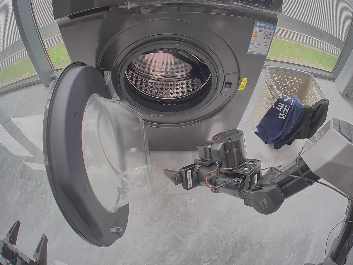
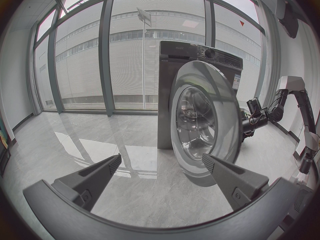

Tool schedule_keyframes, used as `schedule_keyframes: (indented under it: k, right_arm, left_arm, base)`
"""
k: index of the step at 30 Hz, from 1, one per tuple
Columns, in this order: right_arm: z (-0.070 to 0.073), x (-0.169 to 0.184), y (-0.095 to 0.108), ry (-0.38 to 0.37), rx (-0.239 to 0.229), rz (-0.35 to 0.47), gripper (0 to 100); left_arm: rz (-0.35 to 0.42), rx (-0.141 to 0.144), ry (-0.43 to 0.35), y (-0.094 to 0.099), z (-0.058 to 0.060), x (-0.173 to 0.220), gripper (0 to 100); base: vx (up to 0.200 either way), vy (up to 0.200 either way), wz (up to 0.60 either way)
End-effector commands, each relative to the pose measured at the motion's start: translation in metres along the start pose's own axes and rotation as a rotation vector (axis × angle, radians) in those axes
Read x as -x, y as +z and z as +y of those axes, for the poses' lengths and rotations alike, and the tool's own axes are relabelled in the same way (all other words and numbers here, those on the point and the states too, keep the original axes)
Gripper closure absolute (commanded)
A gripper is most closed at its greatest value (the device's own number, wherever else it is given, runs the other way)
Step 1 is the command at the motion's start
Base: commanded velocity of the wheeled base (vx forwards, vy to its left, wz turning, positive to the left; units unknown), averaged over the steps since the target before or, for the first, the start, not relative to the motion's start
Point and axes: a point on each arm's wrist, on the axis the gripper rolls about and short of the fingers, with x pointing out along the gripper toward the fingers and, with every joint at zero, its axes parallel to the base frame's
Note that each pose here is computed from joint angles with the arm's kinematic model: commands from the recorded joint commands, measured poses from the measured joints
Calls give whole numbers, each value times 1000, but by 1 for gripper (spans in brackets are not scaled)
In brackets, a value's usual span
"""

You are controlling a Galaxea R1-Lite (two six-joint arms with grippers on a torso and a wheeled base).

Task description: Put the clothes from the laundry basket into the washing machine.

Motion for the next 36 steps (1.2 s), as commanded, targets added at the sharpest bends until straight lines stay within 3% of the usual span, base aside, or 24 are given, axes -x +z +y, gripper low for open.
schedule_keyframes:
  k: [1, 8, 18, 25, 32, 36]
  right_arm:
    - [-1, -3, 7, -1, -4, -24, 0]
    - [10, -27, 4, 20, 2, -36, 0]
    - [39, -56, -2, 83, 16, -59, 0]
    - [63, -65, 1, 113, -21, -99, 0]
    - [58, -63, 15, 104, -43, -138, 0]
    - [62, -67, 20, 113, -43, -153, 0]
  left_arm:
    - [3, 0, 2, -4, 0, 0, 0]
    - [2, -1, 2, -3, 0, 0, 0]
    - [2, -3, 0, -3, 0, 0, 0]
    - [2, -1, 0, -3, 0, 0, 0]
    - [3, -3, 1, -4, 0, 0, 0]
    - [2, -3, 0, -3, 0, 0, 0]
  base:
    - [0, 0, 0]
    - [0, 0, 0]
    - [0, 0, 0]
    - [0, 0, 0]
    - [0, 0, 0]
    - [0, 0, 0]
